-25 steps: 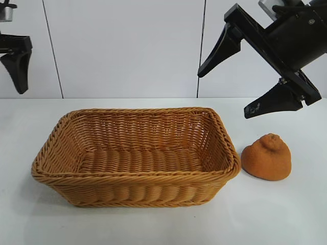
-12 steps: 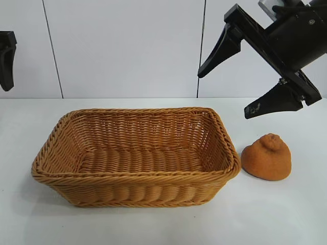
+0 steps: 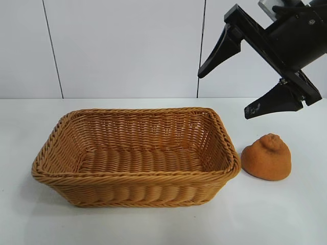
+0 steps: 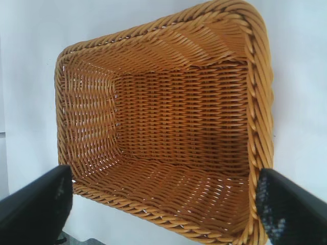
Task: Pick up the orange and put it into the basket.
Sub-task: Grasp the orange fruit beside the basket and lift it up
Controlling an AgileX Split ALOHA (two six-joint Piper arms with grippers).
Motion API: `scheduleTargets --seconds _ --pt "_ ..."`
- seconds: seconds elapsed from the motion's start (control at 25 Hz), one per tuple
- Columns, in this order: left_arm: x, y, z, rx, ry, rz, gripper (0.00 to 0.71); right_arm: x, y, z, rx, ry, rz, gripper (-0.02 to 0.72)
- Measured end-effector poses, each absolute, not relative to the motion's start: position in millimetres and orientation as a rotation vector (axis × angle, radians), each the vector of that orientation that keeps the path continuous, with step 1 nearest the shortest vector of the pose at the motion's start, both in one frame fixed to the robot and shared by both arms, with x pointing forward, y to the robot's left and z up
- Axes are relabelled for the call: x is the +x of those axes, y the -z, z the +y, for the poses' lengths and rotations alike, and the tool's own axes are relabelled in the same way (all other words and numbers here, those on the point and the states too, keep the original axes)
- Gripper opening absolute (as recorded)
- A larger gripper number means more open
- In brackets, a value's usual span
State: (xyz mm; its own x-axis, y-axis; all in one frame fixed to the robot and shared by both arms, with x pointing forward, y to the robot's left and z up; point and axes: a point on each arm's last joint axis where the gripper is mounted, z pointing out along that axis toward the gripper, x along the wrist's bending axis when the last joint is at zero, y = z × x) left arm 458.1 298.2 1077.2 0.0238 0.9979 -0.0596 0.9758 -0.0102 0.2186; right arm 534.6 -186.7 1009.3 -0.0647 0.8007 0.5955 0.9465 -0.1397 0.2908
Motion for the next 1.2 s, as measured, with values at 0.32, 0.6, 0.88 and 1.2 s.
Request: scheduleTargets --seconds 0.32,0.6,0.88,1.2 --pt "360.9 -1075.7 296.9 2.007 -0.332 1.961 0.693 534.4 -1009.2 -186.6 -1.984 0.99 -1.903 0.668" --pt "302.5 -1060.1 296.2 1.904 -0.499 1.85 0.693 532.8 -1009.0 -186.1 -1.97 0.974 -1.904 0.668" --pt "263.3 -1054.0 296.0 1.714 -0.748 1.658 0.693 531.8 -1008.9 -185.7 -1.962 0.964 -1.904 0.668" --pt "262.2 -1050.7 295.9 1.693 -0.768 1.64 0.693 532.2 -1016.5 -184.6 -1.91 0.933 -1.954 0.668"
